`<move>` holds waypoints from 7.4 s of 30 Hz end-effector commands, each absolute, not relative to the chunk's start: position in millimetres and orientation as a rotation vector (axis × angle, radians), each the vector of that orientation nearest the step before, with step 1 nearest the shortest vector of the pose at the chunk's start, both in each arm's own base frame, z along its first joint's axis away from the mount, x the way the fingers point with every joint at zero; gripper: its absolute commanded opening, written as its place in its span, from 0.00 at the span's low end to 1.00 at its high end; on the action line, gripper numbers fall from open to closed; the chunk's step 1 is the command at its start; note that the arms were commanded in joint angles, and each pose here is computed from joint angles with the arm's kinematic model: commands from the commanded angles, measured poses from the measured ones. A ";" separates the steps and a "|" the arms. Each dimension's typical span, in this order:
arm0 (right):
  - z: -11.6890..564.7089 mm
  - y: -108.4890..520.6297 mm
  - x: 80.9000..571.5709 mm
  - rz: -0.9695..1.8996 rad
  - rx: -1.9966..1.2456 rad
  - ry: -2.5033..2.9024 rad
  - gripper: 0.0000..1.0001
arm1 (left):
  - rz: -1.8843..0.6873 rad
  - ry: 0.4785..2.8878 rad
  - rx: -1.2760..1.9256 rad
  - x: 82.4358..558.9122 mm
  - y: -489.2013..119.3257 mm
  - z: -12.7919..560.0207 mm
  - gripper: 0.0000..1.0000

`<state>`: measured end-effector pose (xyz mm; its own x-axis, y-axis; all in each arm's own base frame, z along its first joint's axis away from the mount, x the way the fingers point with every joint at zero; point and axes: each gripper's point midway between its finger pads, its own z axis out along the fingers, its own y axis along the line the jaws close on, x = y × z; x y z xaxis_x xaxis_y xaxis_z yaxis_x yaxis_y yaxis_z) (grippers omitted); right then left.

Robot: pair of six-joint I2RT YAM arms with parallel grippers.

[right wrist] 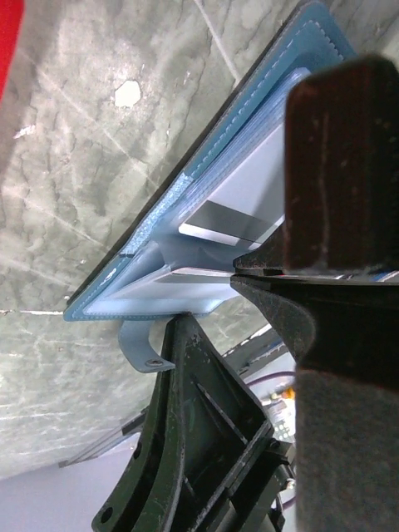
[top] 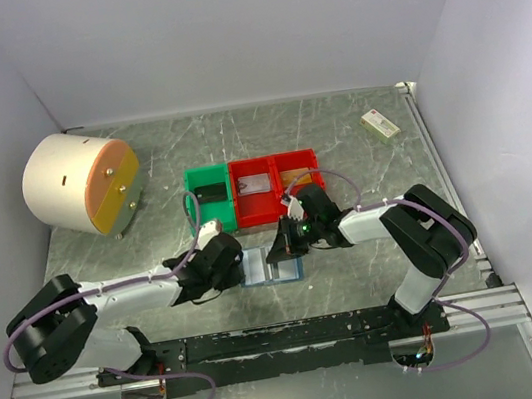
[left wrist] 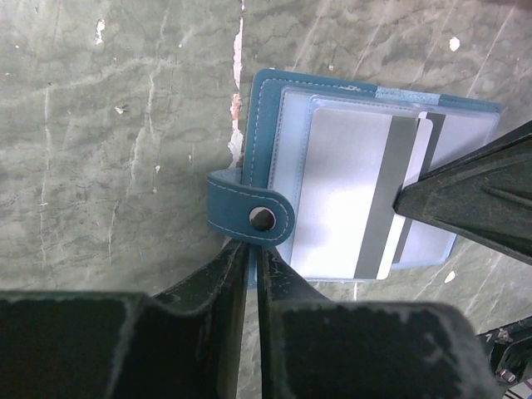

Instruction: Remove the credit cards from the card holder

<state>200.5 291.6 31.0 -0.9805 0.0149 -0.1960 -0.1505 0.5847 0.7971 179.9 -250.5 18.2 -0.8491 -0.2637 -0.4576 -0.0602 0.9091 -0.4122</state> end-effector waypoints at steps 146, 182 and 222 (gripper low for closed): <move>65.0 291.5 212.0 1.315 -0.163 2.580 0.00 | -0.739 2.342 -0.268 167.0 -241.7 71.0 0.52; 178.4 272.5 374.5 0.464 -0.867 1.705 0.00 | -0.535 2.161 -0.176 304.5 -160.2 177.0 0.92; 69.0 286.6 440.6 -0.248 -1.548 1.569 0.00 | -0.376 2.230 -0.218 298.5 -101.5 159.5 0.93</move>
<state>429.1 289.4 72.9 0.1549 -0.8575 -0.4906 -0.7264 0.2377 -0.6448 300.0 -102.9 151.1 -0.6325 -0.2907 -0.7180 -0.0454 0.9392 -0.3403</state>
